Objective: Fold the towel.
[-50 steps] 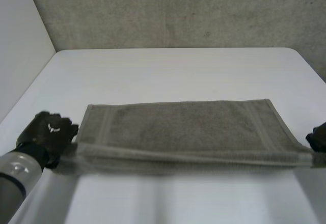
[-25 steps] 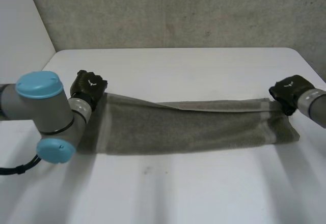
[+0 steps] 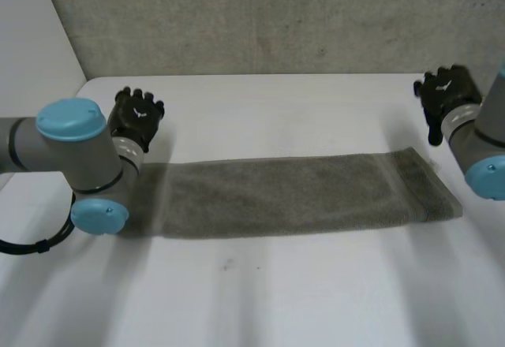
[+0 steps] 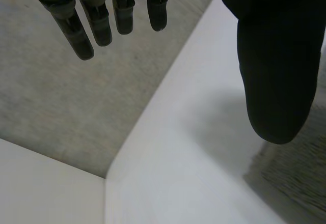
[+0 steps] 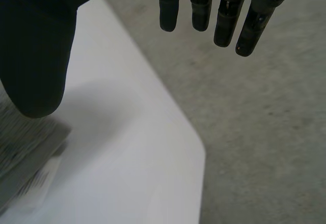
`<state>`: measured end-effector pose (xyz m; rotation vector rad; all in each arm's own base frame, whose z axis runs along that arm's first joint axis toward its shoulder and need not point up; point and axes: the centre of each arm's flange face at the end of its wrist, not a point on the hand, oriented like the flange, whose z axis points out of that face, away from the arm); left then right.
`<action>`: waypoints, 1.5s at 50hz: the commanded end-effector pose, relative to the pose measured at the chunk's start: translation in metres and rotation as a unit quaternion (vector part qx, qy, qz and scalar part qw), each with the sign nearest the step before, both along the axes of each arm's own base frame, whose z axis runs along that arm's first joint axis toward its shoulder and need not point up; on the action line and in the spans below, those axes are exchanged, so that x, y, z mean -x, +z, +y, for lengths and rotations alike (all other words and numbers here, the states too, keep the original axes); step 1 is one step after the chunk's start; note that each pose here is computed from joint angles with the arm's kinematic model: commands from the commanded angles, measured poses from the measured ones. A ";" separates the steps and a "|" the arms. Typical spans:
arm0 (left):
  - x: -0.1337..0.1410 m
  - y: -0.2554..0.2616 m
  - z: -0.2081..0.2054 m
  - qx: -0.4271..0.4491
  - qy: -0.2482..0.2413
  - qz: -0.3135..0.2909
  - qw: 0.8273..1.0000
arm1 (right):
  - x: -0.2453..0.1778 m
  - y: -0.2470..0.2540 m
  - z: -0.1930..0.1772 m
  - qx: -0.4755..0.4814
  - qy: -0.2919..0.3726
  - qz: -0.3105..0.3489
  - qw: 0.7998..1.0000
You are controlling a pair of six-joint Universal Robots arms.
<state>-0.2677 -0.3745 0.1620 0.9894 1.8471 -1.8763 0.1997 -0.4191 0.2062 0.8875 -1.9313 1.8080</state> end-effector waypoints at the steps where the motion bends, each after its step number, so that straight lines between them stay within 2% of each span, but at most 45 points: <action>1: -0.004 0.041 0.021 0.025 -0.003 0.020 0.999 | 0.004 0.037 0.030 0.010 0.013 -0.061 0.998; 7: -0.013 0.058 0.046 0.020 -0.004 0.048 0.999 | 0.007 0.018 0.058 -0.053 0.045 -0.055 0.996; 12: -0.025 0.058 0.079 -0.019 -0.001 0.125 0.992 | 0.033 -0.018 0.079 -0.143 0.034 -0.061 0.987; 22: -0.035 0.040 0.104 -0.081 0.015 0.222 0.972 | 0.049 -0.051 0.090 -0.176 0.046 -0.048 0.982; 32: -0.038 0.033 0.104 -0.084 0.020 0.228 0.970 | 0.062 -0.078 0.080 -0.169 0.041 -0.014 0.985; 49: -0.040 0.026 0.108 -0.093 0.025 0.225 0.970 | 0.072 -0.084 0.066 -0.146 0.028 0.013 0.989; 52: -0.041 0.026 0.108 -0.094 0.026 0.224 0.970 | 0.087 -0.078 0.056 -0.124 0.000 0.033 0.992; 54: -0.042 0.025 0.108 -0.096 0.027 0.224 0.970 | 0.113 -0.068 0.044 -0.102 -0.063 0.068 0.990; 55: -0.042 0.025 0.108 -0.096 0.027 0.224 0.970 | 0.113 -0.068 0.043 -0.102 -0.064 0.068 0.990; 56: -0.042 0.025 0.108 -0.096 0.027 0.224 0.970 | 0.127 -0.062 0.039 -0.094 -0.099 0.080 0.987; 60: -0.042 0.025 0.108 -0.096 0.027 0.224 0.970 | 0.140 -0.044 0.034 -0.067 -0.139 0.091 0.984; 63: -0.042 0.024 0.109 -0.096 0.027 0.224 0.970 | 0.136 -0.031 0.033 -0.040 -0.137 0.085 0.986; 66: -0.042 0.025 0.109 -0.094 0.026 0.224 0.970 | 0.112 -0.017 0.038 -0.010 -0.108 0.068 0.992; 67: -0.042 0.025 0.109 -0.094 0.026 0.224 0.970 | 0.088 -0.007 0.044 0.008 -0.077 0.051 0.996; 68: -0.042 0.025 0.109 -0.094 0.026 0.224 0.970 | 0.088 -0.007 0.044 0.008 -0.077 0.051 0.996; 70: -0.042 0.025 0.109 -0.094 0.026 0.225 0.970 | 0.038 0.008 0.061 0.035 -0.002 0.019 0.999; 71: -0.042 0.025 0.109 -0.093 0.027 0.225 0.970 | 0.038 0.008 0.061 0.035 -0.002 0.019 0.999; 73: -0.042 0.025 0.109 -0.093 0.027 0.225 0.970 | -0.014 0.016 0.083 0.060 0.085 0.005 0.995; 74: -0.042 0.026 0.109 -0.093 0.026 0.225 0.970 | -0.014 0.017 0.084 0.060 0.086 0.004 0.994; 75: -0.042 0.026 0.109 -0.093 0.026 0.225 0.970 | -0.040 0.018 0.097 0.071 0.132 0.000 0.989</action>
